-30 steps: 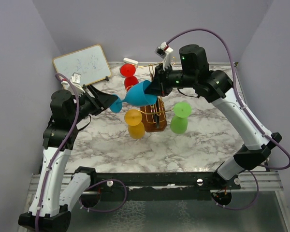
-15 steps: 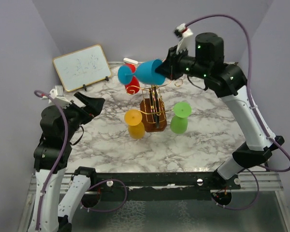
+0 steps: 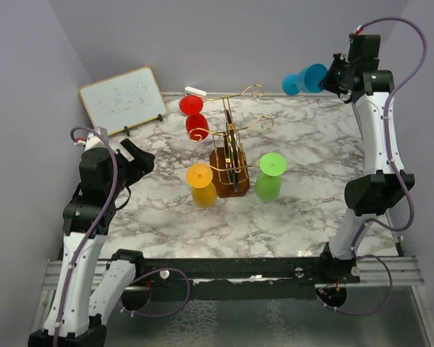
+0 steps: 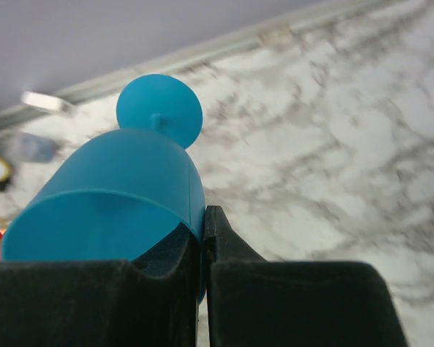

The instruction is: Take the wine glass off the wine glass rack

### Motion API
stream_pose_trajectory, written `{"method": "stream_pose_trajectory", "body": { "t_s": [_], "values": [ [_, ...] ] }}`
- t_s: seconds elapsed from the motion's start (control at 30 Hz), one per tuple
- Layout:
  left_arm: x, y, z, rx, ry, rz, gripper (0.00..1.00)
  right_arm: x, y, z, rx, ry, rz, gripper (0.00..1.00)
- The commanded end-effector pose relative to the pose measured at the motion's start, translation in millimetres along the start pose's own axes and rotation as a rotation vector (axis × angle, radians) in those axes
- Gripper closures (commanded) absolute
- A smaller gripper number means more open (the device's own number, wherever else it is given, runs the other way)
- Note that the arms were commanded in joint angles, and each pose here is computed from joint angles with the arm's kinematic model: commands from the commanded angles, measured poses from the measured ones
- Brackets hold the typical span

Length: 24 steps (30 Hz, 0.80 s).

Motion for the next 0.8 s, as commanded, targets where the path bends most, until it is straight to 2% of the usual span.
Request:
{"method": "stream_pose_trajectory", "body": {
  "t_s": [0.0,0.1,0.23,0.3,0.53,0.77],
  "values": [
    [3.5,-19.6,10.3,-0.079,-0.111,0.087,0.21,49.2,1.0,-54.1,0.317,-0.025,0.149,0.99],
    [12.4,-35.4,15.0,-0.094,-0.151,0.149,0.21,78.5,15.8,-74.6,0.395,-0.062,0.190,0.99],
    [25.0,-48.6,23.1,-0.121,-0.183,0.194,0.22,91.9,45.1,-89.3,0.452,-0.094,0.117,0.99],
    [32.0,-52.8,26.6,-0.124,-0.192,0.201,0.22,97.9,53.6,-93.2,0.449,-0.076,0.123,0.99],
    [53.8,-61.9,39.8,-0.155,-0.224,0.238,0.23,130.3,43.9,-122.2,0.569,-0.002,0.264,0.99],
    [70.3,-63.6,48.4,-0.157,-0.243,0.236,0.23,153.4,31.5,-134.0,0.554,0.006,0.330,0.96]
  ]
}}
Point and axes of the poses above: each gripper's point midway between its finger pads, its own y axis back along the fingers, its own z axis along the line the jaws close on, x = y × z, the point moved 7 cm from there along y, back along the fingers, and after that the axes turned 15 degrees about -y, right-handed, at the moved point
